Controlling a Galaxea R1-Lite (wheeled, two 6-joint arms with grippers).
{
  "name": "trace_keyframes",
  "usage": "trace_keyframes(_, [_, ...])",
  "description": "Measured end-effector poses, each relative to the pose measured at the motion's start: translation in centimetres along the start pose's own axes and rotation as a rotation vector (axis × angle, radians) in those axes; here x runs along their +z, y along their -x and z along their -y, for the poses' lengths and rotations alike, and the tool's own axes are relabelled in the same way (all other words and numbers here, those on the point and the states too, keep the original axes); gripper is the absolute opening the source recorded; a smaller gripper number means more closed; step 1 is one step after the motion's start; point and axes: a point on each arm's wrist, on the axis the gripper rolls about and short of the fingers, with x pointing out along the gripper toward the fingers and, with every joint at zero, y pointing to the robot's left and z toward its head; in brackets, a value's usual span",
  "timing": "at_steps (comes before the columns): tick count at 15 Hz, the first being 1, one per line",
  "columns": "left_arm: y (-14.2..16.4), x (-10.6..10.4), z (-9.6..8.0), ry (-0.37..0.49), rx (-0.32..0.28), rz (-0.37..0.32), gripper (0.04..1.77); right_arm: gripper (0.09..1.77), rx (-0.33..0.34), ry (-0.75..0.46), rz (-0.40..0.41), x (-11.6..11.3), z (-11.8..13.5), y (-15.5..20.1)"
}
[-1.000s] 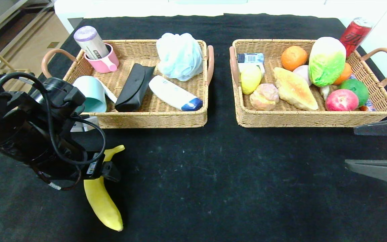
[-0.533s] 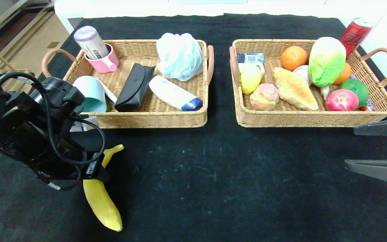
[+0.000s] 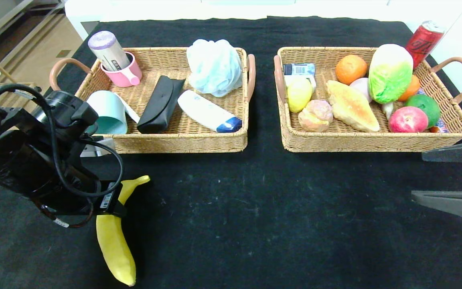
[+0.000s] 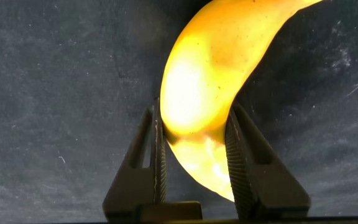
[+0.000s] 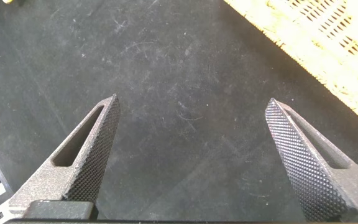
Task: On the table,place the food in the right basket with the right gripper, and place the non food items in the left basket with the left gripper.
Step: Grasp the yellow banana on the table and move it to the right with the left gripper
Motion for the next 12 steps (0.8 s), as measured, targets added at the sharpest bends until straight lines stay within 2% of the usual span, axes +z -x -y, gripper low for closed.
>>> trace_keyframes(7, [0.8,0.0,0.1,-0.005,-0.025,0.027,0.63,1.71,-0.001,0.001,0.002,0.0,0.0,0.1])
trace_keyframes(12, [2.5,0.0,2.5,-0.084,-0.087,0.091,0.63,1.71,-0.003,0.003,0.004,0.1,0.0,0.1])
